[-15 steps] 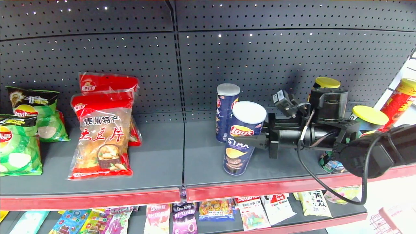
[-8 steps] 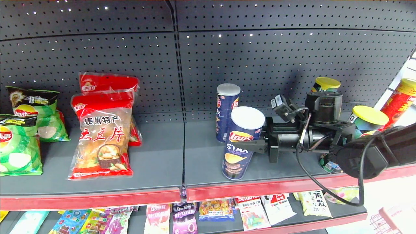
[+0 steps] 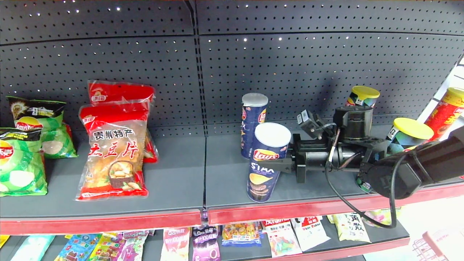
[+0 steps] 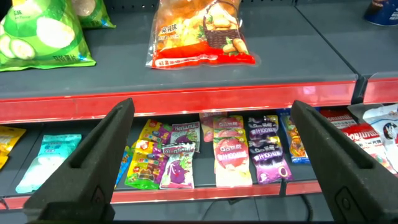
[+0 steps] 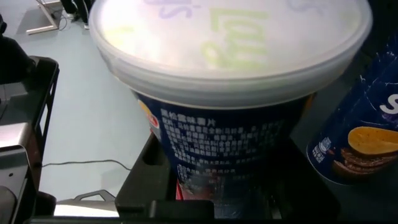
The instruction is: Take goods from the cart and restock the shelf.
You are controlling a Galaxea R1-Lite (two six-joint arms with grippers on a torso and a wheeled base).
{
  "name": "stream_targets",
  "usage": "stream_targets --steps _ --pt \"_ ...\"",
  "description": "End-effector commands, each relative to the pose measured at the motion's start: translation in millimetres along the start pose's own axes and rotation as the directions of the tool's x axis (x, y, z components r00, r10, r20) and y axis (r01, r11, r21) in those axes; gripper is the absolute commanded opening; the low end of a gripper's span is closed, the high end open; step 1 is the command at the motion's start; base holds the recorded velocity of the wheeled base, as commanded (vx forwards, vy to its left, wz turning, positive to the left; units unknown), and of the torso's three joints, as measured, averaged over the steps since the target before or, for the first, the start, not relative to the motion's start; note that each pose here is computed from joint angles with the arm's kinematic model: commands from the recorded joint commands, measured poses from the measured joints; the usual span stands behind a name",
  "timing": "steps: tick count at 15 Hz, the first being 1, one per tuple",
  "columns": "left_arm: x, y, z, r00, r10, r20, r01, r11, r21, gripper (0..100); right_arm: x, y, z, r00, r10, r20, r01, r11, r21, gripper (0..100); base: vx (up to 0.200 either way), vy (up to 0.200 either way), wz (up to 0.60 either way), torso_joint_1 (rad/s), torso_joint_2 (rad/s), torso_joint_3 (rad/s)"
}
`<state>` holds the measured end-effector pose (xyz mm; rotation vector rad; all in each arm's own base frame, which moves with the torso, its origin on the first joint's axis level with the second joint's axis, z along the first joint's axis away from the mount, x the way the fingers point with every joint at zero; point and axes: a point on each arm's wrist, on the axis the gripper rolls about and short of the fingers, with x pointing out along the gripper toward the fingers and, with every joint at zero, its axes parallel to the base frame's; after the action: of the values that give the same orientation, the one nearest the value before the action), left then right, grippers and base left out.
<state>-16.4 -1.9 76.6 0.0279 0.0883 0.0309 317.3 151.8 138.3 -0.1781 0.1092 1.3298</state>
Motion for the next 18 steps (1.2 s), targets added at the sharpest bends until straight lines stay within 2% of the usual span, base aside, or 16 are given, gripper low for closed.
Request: stream_targets --steps 1,6,7,13,16,18 --pt "0.1 0.0 0.0 1.000 0.000 -0.001 0.000 1.000 0.000 100 2.2 -0.6 -1.8 1.000 0.003 -0.003 -0.003 1.000 0.003 0 0.000 0.000 0.00 0.000 0.00 0.000" --pt "0.1 0.0 0.0 1.000 0.000 -0.001 0.000 1.000 0.000 100 2.6 0.0 -5.2 1.000 0.006 -0.010 -0.005 1.000 0.011 0 0.000 0.000 0.00 0.000 0.00 0.000" --pt "0.1 0.0 0.0 1.000 0.000 -0.001 0.000 1.000 0.000 100 2.6 0.0 -5.2 1.000 0.006 -0.010 -0.005 1.000 0.013 100 0.000 0.000 0.00 0.000 0.00 0.000" --pt "0.1 0.0 0.0 1.000 0.000 -0.001 0.000 1.000 0.000 100 0.5 1.8 -2.8 1.000 -0.006 -0.009 0.006 1.000 -0.006 100 0.000 0.000 0.00 0.000 0.00 0.000" --pt "0.1 0.0 0.0 1.000 0.000 -0.001 0.000 1.000 0.000 100 -7.6 9.5 -4.0 0.990 -0.132 -0.057 0.132 0.991 -0.009 100 0.000 0.000 0.00 0.000 0.00 0.000" --pt "0.1 0.0 0.0 1.000 0.000 -0.001 0.000 1.000 0.000 100 -14.4 17.3 -1.0 0.987 -0.150 -0.051 0.149 0.989 -0.022 100 0.000 0.000 0.00 0.000 0.00 0.000"
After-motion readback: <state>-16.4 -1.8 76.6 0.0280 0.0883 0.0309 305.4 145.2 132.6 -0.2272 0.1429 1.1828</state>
